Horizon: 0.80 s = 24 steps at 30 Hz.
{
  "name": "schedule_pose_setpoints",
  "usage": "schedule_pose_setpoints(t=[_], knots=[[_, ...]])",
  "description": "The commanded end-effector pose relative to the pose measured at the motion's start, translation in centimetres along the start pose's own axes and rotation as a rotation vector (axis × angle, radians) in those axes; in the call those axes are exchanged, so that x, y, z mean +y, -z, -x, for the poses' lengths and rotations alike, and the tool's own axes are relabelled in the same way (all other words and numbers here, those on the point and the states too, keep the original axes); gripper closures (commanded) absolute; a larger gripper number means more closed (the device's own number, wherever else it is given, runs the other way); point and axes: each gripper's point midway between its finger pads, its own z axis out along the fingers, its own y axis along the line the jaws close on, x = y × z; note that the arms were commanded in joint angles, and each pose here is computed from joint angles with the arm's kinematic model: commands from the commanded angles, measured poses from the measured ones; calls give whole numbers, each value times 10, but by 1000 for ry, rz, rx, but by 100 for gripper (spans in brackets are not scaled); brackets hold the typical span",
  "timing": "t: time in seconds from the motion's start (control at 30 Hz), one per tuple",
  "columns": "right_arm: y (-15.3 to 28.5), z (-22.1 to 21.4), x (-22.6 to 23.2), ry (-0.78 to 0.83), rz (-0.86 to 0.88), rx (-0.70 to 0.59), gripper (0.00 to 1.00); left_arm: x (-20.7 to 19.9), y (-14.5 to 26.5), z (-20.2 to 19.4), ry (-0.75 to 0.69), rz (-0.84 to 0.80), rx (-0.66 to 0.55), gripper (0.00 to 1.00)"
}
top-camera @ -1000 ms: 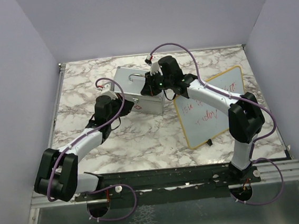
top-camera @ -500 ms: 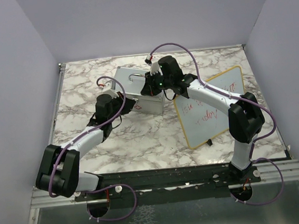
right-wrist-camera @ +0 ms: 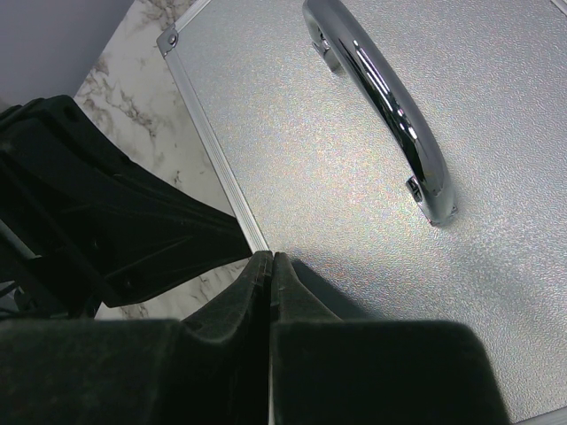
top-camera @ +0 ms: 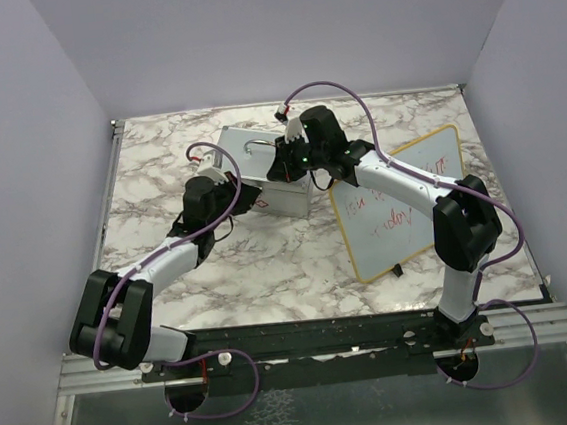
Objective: Organize the medicine kit
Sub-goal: Reset both arms
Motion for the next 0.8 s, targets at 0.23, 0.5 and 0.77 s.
schedule_pose_setpoints(t=[0.23, 0.5, 0.77], knots=[[0, 5, 3, 7, 3, -4, 95, -18, -1, 18, -27, -53, -46, 100], [33, 36, 18, 48, -21, -63, 81, -43, 26, 44, -46, -63, -65, 87], [109, 71, 35, 87, -126, -152, 44, -85, 79, 106, -215, -16, -81, 48]])
